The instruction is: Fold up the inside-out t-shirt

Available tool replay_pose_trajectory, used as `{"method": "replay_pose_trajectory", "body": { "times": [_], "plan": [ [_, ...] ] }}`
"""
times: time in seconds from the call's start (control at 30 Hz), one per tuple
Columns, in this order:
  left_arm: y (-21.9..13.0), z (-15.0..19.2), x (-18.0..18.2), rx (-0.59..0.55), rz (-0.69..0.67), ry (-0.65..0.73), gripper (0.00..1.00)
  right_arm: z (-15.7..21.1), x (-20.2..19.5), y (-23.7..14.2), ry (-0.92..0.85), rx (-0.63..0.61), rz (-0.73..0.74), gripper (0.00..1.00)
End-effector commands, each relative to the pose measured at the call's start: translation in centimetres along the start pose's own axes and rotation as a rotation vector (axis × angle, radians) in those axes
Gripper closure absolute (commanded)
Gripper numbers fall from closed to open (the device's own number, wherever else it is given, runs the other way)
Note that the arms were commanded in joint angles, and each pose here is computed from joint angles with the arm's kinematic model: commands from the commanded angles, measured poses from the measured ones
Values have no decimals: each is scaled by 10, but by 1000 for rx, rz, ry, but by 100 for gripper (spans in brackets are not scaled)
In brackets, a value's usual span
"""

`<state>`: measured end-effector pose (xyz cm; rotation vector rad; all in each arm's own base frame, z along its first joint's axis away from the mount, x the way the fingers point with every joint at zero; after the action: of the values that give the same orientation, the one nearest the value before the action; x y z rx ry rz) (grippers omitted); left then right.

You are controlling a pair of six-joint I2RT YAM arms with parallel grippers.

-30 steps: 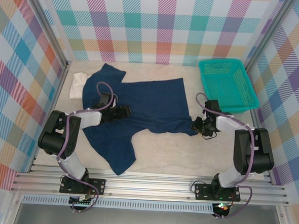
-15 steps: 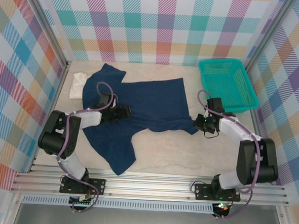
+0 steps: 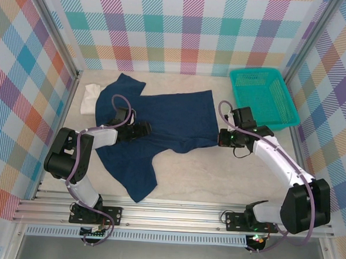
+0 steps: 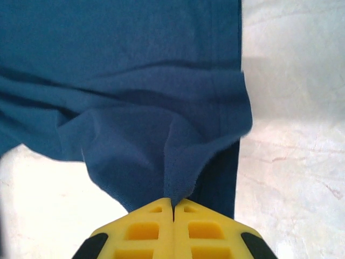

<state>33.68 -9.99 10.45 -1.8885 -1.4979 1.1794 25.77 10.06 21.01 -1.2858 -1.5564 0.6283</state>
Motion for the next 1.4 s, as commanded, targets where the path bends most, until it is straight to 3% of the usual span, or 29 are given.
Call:
{"method": "replay_pose_trajectory", "body": {
  "times": [0.0, 0.17, 0.3, 0.4, 0.57, 0.77, 1.03, 1.37],
  "plan": [
    [6, 46, 19, 213, -80, -36, 21, 22, -11, -4, 36, 57, 57, 96],
    [-25, 28, -1, 120, -26, -32, 20, 31, -20, 9, 82, 72, 91, 97],
    [-63, 32, -30, 57, -77, 54, 19, 20, -17, 16, 88, 41, 91, 97],
    [-87, 64, -44, 90, -169, 109, 19, 13, -12, 21, 80, 31, 74, 98],
    [-120, 128, -30, 173, -353, 87, 22, 8, -8, 26, 56, 24, 39, 98],
    [-151, 174, -18, 284, -403, -13, 31, 6, -4, 29, 29, 28, -3, 97],
    [-151, 201, -37, 431, -381, -3, 41, 7, -5, 33, 11, 28, -14, 97],
    [-131, 211, -44, 461, -331, 22, 55, 8, -7, 31, 3, 20, 8, 97]
  ]
}}
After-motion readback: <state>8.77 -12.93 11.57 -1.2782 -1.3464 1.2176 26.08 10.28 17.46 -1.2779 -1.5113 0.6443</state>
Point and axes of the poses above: each hand's point on the last joint's axis, 136 mm out from that joint toward the fingers, its own y axis out along the fingers, its own x axis along the line the jaws close on, z = x × y, the point moved 9 cm from there along -y, back along the fingers, and after that the axes turned 12 degrees about y, right-handed, at the moved point
